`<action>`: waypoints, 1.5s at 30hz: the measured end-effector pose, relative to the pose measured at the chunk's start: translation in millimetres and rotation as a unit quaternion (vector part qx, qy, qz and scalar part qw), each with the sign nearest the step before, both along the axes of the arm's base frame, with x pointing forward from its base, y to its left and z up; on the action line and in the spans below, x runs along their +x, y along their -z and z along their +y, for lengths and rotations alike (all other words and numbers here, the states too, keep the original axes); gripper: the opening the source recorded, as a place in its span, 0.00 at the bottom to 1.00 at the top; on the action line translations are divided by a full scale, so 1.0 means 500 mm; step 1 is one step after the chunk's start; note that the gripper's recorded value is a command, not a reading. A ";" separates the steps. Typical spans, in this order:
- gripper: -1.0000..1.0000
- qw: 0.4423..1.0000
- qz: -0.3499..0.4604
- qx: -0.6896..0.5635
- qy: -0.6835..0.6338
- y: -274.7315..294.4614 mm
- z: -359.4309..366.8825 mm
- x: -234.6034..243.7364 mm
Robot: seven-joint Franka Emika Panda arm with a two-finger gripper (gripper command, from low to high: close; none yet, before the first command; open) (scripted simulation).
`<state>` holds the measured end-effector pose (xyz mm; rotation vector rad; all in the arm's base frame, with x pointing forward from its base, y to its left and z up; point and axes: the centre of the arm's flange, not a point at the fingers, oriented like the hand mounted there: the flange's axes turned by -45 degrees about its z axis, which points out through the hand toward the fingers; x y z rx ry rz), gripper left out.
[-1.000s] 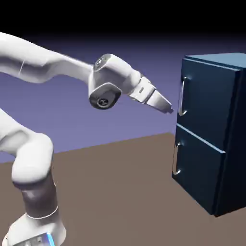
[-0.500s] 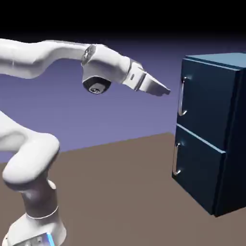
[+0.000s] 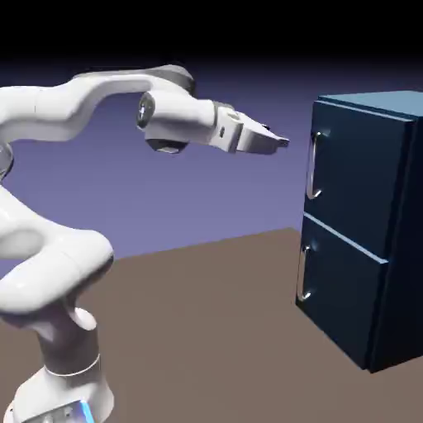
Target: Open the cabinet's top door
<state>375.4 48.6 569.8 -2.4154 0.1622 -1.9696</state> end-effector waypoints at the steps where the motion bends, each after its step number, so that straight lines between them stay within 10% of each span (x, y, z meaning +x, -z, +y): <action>1: 0.50 1.000 -0.006 -0.002 -0.001 0.006 0.006 0.005; 26: 0.50 0.994 -0.100 -0.048 0.004 0.224 0.065 0.255; 27: 0.00 0.994 -0.099 -0.047 0.004 0.224 0.063 0.266; 45: 0.00 0.973 -0.107 -0.026 -0.202 0.224 -0.081 0.096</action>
